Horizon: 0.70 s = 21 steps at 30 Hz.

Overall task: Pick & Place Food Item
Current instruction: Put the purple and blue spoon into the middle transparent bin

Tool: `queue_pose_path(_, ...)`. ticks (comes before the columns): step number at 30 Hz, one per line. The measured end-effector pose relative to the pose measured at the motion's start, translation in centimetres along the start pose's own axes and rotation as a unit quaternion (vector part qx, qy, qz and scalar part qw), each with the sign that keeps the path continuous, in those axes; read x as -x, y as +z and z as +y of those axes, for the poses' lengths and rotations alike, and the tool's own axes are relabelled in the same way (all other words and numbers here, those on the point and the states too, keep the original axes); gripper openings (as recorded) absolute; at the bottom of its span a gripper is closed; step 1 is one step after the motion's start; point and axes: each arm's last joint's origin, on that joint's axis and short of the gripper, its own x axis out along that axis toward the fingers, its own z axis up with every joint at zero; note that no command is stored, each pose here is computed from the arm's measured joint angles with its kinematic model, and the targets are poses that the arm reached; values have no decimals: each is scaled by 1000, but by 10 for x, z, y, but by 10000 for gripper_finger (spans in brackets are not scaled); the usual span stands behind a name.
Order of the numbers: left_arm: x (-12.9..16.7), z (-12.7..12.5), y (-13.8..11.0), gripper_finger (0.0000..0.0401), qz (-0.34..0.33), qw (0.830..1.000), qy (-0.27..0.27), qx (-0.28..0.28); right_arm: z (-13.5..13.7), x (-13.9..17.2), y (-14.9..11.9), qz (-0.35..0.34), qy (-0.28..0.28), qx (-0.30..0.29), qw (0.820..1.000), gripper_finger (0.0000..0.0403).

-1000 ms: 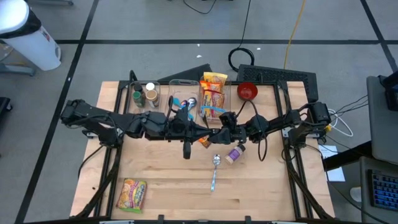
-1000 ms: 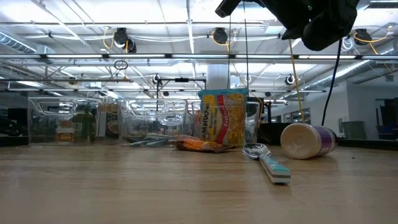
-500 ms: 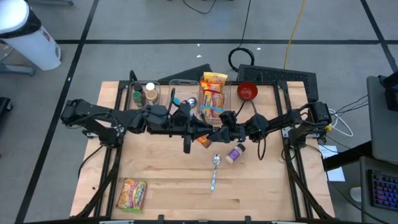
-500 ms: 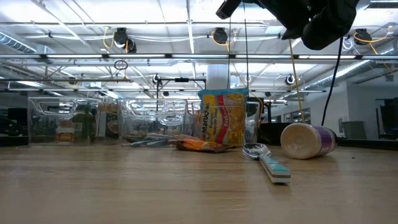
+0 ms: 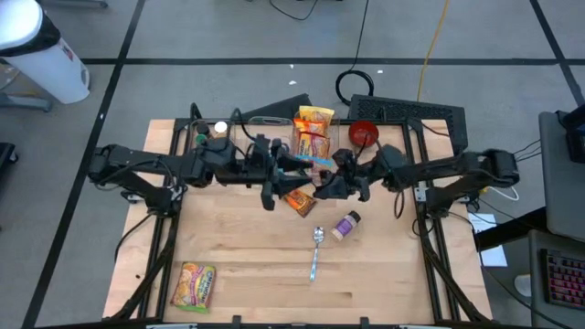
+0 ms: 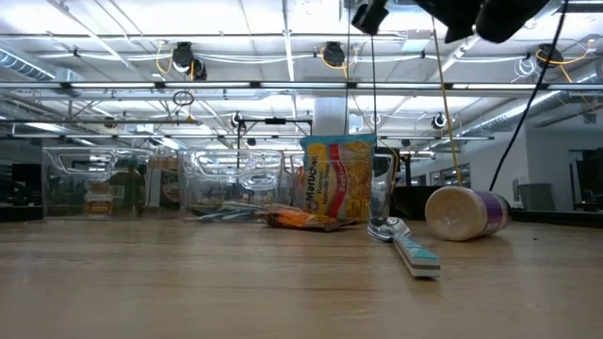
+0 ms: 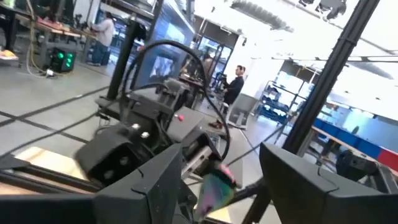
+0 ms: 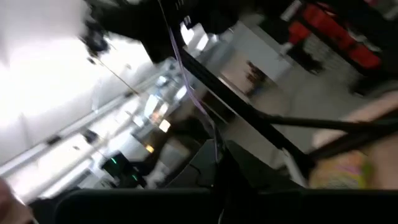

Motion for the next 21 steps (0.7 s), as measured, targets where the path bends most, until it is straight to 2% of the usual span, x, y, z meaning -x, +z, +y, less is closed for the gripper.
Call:
queue_pose_path(8,14,3,20,228,-24,1000,8,-11,20,27,9,65,-73,30,995,2)
queue_pose_path(14,21,9,25,228,-10,999,27,-20,24,38,0,119,-116,30,986,2)
queue_pose_path(18,21,10,33,228,62,996,60,-21,17,41,-11,163,-149,23,975,2)
queue_pose_path(21,19,10,38,228,129,987,87,-30,11,42,-18,189,-166,30,967,2)
